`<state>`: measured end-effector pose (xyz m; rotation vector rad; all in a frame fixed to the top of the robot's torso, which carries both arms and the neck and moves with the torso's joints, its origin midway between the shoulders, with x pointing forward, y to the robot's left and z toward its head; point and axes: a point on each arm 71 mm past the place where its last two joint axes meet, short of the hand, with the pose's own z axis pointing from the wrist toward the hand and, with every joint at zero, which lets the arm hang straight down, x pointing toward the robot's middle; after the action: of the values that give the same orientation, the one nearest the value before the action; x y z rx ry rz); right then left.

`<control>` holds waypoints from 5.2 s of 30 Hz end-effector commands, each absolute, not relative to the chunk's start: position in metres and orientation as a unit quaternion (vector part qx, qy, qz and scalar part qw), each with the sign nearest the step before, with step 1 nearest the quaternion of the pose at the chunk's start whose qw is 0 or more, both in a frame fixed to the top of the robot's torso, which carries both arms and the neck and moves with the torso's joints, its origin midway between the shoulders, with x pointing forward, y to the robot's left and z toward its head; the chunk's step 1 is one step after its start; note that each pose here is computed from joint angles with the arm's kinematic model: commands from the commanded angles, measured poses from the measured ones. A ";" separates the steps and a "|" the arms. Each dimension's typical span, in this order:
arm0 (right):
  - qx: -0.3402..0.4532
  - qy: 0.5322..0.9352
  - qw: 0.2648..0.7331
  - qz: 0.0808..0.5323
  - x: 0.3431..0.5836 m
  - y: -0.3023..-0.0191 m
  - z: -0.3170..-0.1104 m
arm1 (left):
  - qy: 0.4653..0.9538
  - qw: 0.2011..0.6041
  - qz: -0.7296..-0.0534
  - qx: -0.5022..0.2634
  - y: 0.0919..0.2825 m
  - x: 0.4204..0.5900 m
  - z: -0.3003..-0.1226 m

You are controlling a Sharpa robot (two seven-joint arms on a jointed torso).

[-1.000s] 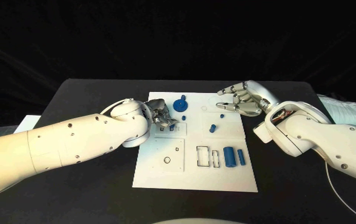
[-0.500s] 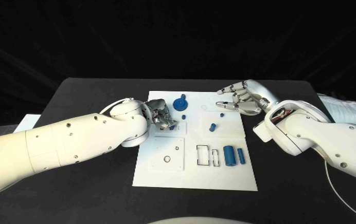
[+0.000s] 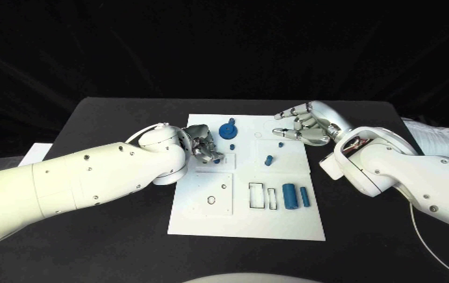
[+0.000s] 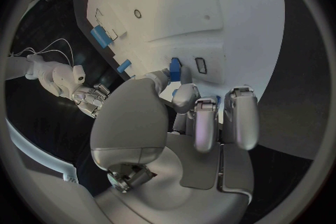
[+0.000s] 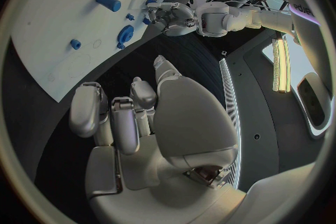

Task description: Assemble the parts on the task board

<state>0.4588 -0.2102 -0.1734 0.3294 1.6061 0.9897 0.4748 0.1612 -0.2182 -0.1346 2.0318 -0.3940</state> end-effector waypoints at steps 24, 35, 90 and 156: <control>0.133 0.691 0.567 0.428 0.457 -0.208 -0.176 | 0.850 0.500 -0.157 -0.048 0.164 0.471 -0.222; 0.133 0.692 0.566 0.429 0.457 -0.208 -0.176 | 0.851 0.497 -0.158 -0.057 0.165 0.471 -0.222; 0.134 0.698 0.561 0.424 0.458 -0.208 -0.178 | 0.875 0.447 -0.155 -0.105 0.170 0.476 -0.230; -0.070 0.679 0.613 0.398 0.451 -0.157 -0.184 | 0.884 0.207 -0.343 -0.239 0.184 0.495 -0.195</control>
<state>0.4521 -0.1604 -0.1827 -0.0741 1.5729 0.9484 0.4949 0.1865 -0.1962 -0.7057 2.4547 -0.9363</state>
